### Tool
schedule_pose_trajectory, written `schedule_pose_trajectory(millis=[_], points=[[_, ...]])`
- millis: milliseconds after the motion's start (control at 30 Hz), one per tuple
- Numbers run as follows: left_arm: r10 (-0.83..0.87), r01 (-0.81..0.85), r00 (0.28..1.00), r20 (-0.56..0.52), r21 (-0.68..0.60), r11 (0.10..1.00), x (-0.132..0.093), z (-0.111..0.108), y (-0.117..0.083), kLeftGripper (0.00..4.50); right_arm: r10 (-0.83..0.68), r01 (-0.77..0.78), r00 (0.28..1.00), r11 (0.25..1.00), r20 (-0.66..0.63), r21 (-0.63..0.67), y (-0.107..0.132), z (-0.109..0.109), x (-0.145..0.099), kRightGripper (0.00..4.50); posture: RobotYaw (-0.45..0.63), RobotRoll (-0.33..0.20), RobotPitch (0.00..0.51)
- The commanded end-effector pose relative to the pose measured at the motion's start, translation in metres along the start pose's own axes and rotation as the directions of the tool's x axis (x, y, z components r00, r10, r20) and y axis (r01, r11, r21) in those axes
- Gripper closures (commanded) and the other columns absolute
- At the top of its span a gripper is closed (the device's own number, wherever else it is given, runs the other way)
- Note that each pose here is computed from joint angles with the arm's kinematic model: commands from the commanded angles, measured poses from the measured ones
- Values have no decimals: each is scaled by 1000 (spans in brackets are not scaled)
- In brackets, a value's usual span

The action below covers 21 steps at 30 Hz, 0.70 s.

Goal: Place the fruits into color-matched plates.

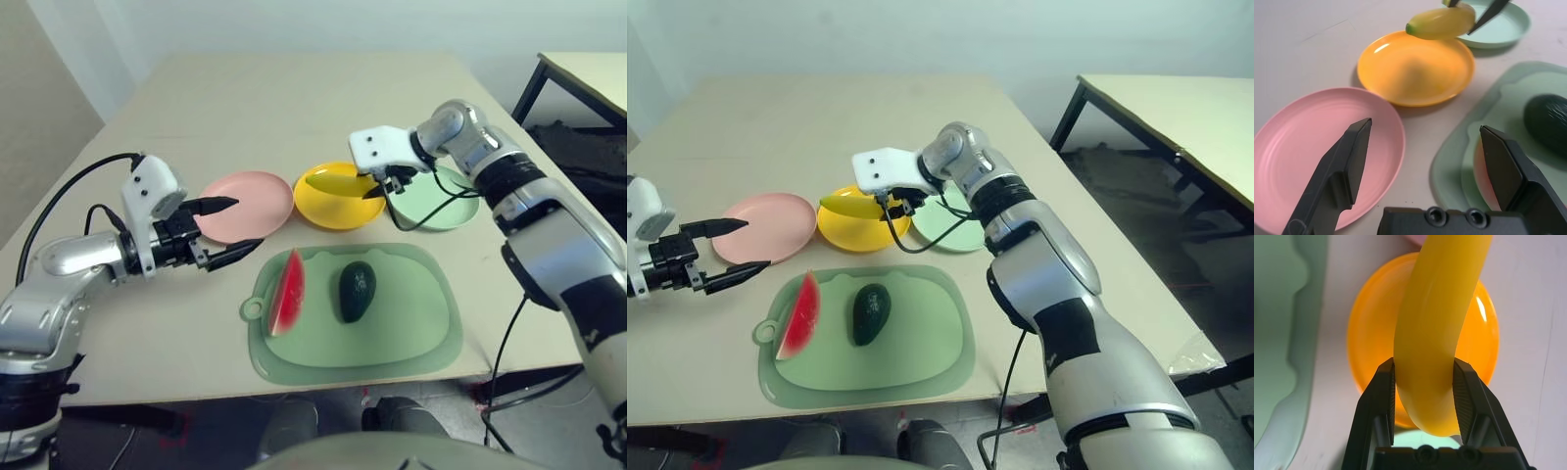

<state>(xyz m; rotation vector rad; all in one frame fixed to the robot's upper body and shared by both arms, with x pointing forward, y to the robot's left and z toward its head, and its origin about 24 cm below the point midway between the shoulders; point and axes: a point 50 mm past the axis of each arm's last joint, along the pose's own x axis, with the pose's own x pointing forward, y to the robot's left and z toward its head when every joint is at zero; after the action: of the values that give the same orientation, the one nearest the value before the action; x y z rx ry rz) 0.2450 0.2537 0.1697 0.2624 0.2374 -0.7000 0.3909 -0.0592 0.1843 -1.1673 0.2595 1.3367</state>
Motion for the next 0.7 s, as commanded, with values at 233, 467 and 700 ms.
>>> schedule_pose_trajectory(millis=[233, 467, 700], points=[[80, -80, 997, -3, -86, 993, 10, 3, -1, 0, 22, -12, 986, 998, -167, 63, 17, -19, 25, 2829, 213, 0, 2], [60, -61, 998, -15, -64, 996, 10, 2, -5, 0, 63, -45, 973, 995, -220, 90, 27, -28, 33, 2829, 226, 0, 3], [66, -67, 998, -20, -52, 996, 3, 4, -1, 0, 42, -26, 975, 997, -220, 75, 29, -30, 35, 776, 227, 0, 0]])
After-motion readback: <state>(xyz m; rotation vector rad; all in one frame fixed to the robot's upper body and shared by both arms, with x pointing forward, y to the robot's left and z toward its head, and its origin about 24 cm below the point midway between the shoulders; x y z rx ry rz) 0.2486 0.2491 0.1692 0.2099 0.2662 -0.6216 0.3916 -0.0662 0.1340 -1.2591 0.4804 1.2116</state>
